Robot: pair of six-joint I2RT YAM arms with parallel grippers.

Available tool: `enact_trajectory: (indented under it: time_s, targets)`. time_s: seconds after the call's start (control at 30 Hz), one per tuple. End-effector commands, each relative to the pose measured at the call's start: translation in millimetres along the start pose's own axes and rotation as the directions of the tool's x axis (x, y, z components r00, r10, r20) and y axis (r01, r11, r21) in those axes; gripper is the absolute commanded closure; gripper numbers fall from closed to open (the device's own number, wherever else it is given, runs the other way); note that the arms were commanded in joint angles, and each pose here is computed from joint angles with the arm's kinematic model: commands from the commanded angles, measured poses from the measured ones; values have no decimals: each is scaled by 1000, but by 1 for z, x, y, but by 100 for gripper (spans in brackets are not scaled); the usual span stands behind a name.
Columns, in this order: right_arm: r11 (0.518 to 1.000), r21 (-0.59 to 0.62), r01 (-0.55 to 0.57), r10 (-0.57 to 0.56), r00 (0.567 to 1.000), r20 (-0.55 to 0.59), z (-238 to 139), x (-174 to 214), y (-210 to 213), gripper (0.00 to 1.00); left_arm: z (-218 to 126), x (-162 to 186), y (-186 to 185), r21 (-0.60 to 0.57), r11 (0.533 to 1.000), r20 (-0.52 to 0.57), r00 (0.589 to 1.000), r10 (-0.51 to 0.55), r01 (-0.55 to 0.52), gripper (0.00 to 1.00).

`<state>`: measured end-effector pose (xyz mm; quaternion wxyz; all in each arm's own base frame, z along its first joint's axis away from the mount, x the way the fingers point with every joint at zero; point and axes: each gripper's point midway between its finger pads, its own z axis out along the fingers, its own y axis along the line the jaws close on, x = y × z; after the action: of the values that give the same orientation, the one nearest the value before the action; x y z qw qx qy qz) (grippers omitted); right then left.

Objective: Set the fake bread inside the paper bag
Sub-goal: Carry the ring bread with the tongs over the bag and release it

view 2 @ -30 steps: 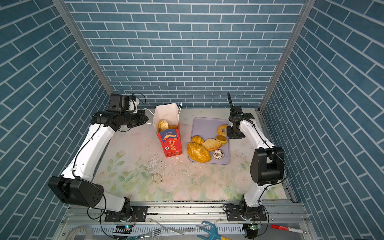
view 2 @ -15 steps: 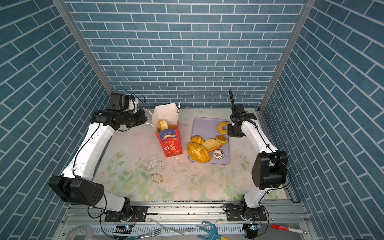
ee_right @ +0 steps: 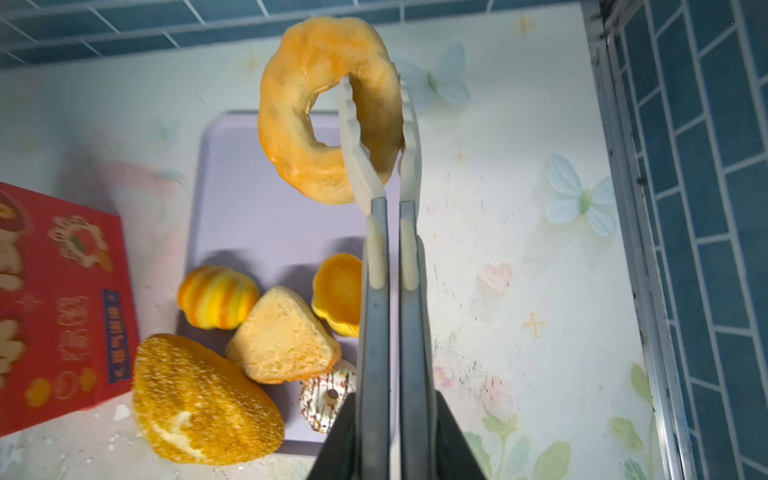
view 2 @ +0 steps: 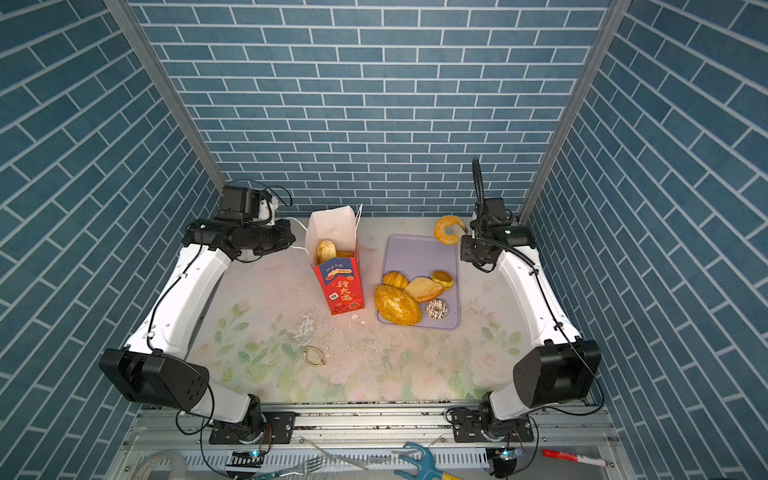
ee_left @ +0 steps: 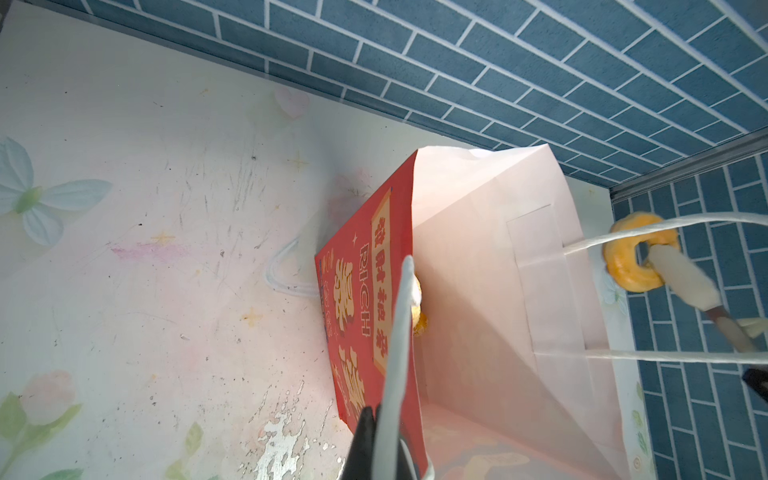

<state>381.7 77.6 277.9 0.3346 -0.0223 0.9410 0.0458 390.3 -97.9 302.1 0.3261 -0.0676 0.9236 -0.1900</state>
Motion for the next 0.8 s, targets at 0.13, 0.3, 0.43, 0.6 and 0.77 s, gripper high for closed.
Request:
enact_trajectory:
  time_s: [0.13, 0.3, 0.43, 0.6, 0.77]
  targets:
    - [951, -158, 264, -194, 913, 360, -99, -71, 94, 82, -3, -4, -9, 12, 1000, 14, 1000, 7, -7, 100]
    - [885, -223, 408, -254, 826, 502, -135, -84, 150, 82, -3, -5, -12, 23, 1000, 20, 1000, 8, -9, 100]
    - [821, -267, 505, -290, 771, 567, -152, -81, 188, 82, -2, -5, -14, 29, 1000, 22, 1000, 10, -11, 100]
    - [751, -254, 609, -406, 730, 550, -142, -63, 228, 82, -2, -6, -17, 41, 999, 24, 1000, 9, -10, 100]
    - [717, -214, 663, -514, 710, 481, -114, -41, 249, 81, -5, -6, -18, 43, 999, 29, 999, 16, -17, 100]
